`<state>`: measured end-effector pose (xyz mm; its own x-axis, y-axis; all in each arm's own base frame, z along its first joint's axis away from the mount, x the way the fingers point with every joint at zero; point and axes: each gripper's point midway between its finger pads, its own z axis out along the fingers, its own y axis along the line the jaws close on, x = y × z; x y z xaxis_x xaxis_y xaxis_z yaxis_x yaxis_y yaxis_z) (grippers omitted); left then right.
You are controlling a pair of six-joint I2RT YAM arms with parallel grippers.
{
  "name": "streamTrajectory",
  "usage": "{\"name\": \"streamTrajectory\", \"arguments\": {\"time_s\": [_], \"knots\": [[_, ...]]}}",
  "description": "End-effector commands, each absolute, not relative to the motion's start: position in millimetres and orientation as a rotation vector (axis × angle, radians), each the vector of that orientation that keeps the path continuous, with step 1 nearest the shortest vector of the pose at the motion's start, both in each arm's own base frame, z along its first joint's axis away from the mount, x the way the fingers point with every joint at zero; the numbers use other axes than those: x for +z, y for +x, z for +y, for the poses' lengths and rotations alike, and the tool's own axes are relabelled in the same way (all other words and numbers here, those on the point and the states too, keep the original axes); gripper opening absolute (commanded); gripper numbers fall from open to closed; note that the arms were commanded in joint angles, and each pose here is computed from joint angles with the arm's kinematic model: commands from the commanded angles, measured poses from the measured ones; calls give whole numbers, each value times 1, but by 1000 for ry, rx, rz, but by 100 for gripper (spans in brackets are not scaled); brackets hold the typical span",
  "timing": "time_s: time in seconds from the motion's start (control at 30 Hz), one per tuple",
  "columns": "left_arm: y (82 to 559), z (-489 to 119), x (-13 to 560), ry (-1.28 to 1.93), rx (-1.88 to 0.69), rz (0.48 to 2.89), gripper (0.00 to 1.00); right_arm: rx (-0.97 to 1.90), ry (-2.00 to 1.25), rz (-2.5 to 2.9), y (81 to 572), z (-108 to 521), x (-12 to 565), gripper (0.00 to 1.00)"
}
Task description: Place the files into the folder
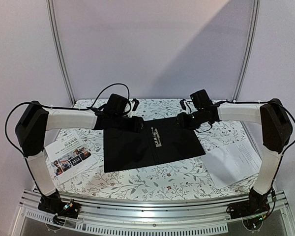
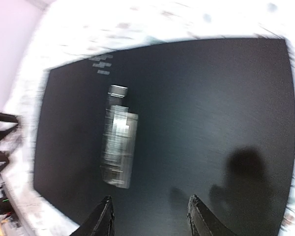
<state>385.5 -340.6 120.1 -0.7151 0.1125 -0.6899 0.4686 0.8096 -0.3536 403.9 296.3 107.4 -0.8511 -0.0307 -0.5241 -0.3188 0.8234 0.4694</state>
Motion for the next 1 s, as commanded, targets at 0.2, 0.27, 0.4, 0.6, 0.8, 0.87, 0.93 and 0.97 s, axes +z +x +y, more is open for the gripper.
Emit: {"name": "streamTrajectory", "arguments": {"time_s": [0.2, 0.27, 0.4, 0.6, 0.8, 0.87, 0.93, 0.97], "knots": [[387, -374, 92, 431, -480, 2415, 72, 529, -129, 2626, 395, 235, 67, 50], [385, -379, 81, 430, -430, 2443, 74, 526, -116, 2634, 392, 231, 63, 51], [377, -388, 56, 456, -377, 2515, 71, 522, -93, 2641, 389, 221, 61, 51], [369, -396, 40, 479, -412, 2545, 62, 523, -84, 2639, 388, 215, 61, 51], [370, -402, 28, 490, -430, 2563, 57, 540, -74, 2639, 389, 215, 60, 51], [371, -404, 24, 494, -426, 2573, 55, 540, -73, 2643, 389, 215, 59, 51], [370, -405, 20, 498, -421, 2585, 53, 541, -69, 2644, 389, 214, 58, 51], [370, -404, 18, 495, -417, 2589, 52, 542, -70, 2644, 389, 214, 59, 51]]}}
